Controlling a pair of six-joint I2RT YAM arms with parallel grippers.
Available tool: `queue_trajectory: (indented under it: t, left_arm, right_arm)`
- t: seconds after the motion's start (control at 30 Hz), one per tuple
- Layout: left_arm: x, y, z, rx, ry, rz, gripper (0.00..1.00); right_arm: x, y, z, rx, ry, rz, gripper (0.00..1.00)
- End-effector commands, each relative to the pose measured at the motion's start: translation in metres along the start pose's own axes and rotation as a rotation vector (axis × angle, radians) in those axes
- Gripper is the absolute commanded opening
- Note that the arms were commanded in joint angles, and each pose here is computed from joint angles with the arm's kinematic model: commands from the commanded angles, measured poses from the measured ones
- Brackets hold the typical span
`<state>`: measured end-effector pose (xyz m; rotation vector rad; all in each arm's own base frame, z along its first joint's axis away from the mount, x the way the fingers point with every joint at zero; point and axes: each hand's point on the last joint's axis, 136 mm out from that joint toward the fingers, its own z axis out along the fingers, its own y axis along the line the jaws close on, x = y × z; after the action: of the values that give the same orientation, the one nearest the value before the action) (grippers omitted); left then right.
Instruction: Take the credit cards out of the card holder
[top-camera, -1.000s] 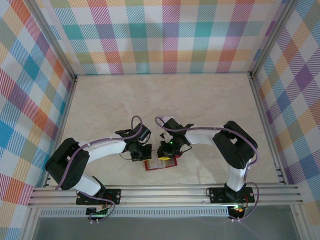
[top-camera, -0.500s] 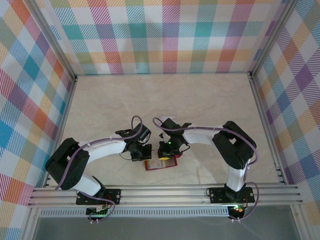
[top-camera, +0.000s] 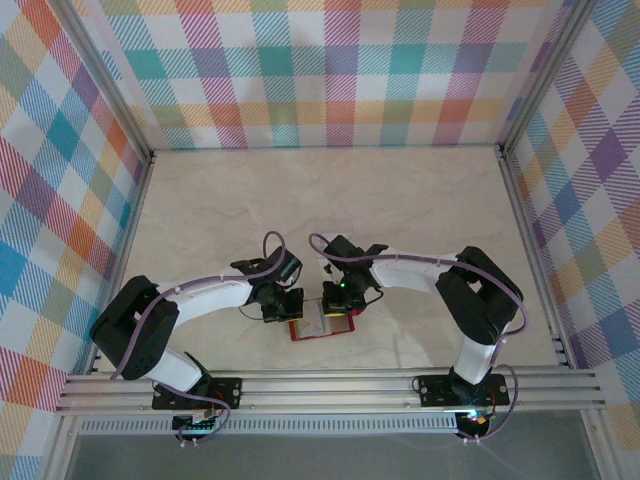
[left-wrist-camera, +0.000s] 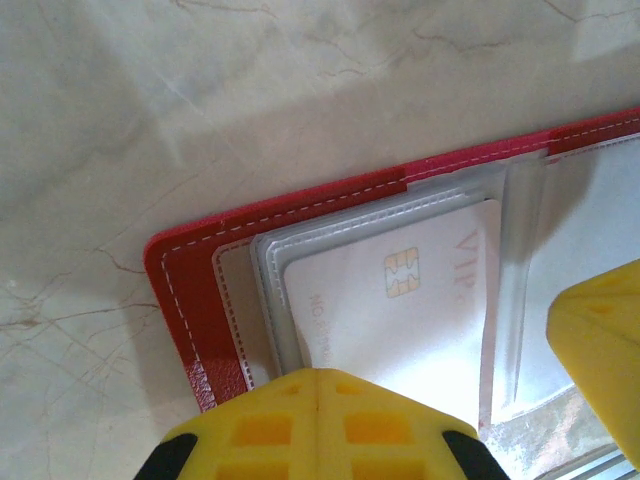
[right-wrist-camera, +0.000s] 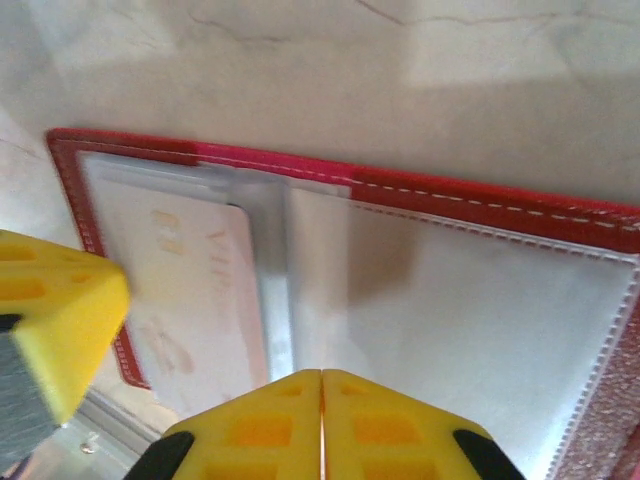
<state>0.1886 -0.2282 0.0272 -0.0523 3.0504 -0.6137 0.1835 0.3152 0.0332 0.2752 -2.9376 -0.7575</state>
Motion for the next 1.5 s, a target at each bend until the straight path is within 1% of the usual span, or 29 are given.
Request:
queue_trajectory:
  t: [0.0,0.07,0.13,0.17,0.4,0.63,1.0,1.17,1.47]
  left_arm:
    - [0.004,0.016,0.005,-0.088,0.015,0.017,0.02]
    - [0.002,0.014,0.005,-0.086,0.013,0.022,0.02]
    - [0.001,0.013,0.006,-0.082,0.014,0.023,0.02]
    - [0.002,0.013,0.006,-0.083,0.017,0.023,0.02]
    - [0.003,0.013,0.007,-0.081,0.022,0.027,0.02]
    - [0.003,0.012,0.007,-0.077,0.026,0.030,0.02]
    - [0.004,0.011,0.006,-0.073,0.027,0.032,0.02]
    - [0.003,0.011,0.006,-0.074,0.026,0.031,0.02]
    - [0.004,0.013,0.007,-0.077,0.026,0.027,0.02]
  right_arm:
    - [0.002,0.017,-0.010,-0.088,-0.015,-0.015,0.14]
    - [0.001,0.025,-0.011,-0.124,-0.012,-0.015,0.20]
    - [0.000,0.026,-0.010,-0.133,-0.014,-0.010,0.28]
    - [0.000,0.027,-0.010,-0.138,-0.013,-0.011,0.30]
    - [0.000,0.030,0.001,-0.144,0.010,-0.011,0.32]
    - [0.003,0.025,0.009,-0.101,0.020,-0.017,0.32]
    - [0.006,0.027,0.017,-0.083,0.035,-0.051,0.31]
    - [0.007,0.033,0.017,-0.088,0.033,-0.077,0.26]
    - [0.008,0.031,0.009,-0.030,0.012,-0.091,0.17]
